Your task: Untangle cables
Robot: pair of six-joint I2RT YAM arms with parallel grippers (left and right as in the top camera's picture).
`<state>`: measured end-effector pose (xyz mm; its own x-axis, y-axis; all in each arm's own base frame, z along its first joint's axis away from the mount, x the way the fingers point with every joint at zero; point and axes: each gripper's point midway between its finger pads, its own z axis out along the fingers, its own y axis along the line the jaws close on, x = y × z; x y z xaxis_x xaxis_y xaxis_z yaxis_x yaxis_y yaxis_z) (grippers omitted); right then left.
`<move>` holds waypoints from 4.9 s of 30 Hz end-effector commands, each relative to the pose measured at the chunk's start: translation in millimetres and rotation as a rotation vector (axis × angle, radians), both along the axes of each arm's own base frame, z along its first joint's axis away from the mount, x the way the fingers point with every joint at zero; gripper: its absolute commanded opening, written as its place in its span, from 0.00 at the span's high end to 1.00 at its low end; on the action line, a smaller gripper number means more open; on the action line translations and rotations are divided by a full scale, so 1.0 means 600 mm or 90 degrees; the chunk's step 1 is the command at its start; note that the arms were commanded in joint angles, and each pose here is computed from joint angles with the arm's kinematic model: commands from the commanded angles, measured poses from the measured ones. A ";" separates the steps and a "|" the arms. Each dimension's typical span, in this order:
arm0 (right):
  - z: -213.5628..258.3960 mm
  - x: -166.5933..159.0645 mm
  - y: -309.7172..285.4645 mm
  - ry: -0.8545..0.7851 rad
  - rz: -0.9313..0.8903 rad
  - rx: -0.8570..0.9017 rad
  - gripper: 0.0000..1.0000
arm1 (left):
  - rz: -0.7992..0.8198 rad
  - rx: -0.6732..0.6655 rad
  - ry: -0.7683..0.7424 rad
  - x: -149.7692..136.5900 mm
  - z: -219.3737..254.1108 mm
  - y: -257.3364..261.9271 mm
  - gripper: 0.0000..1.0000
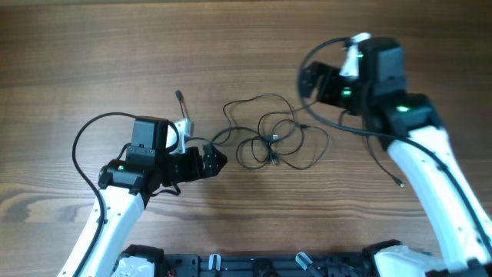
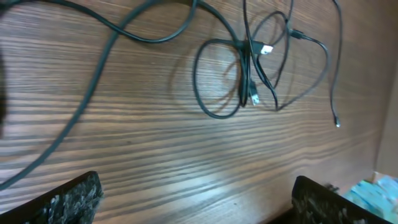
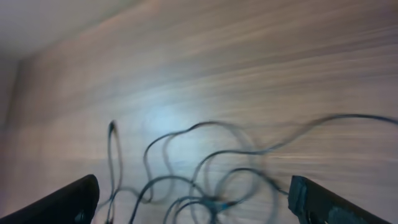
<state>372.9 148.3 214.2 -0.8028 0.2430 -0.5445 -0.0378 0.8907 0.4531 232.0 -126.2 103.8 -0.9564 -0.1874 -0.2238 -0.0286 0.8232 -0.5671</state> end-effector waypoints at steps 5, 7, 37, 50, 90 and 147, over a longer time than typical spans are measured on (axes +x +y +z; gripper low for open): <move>-0.167 -0.003 0.209 0.045 0.251 0.024 0.00 | 0.160 0.093 0.011 0.012 -0.011 0.087 0.00; -0.199 -0.001 0.244 0.044 0.277 0.035 0.02 | 0.206 0.087 -0.009 0.020 0.004 0.112 0.00; 0.073 0.081 0.255 -0.301 0.258 -0.054 0.95 | 0.305 0.096 0.060 -0.011 -0.010 0.175 0.00; 0.398 0.032 -0.160 -0.534 -0.124 -0.213 0.96 | 0.305 0.096 0.063 -0.012 -0.010 0.175 0.00; -0.155 -0.071 -0.970 0.058 -0.739 -0.393 0.50 | 0.305 0.096 0.063 -0.012 -0.010 0.175 0.00; -0.361 0.108 -0.051 0.300 -0.346 -0.050 0.00 | 0.305 0.096 0.063 -0.012 -0.010 0.175 0.00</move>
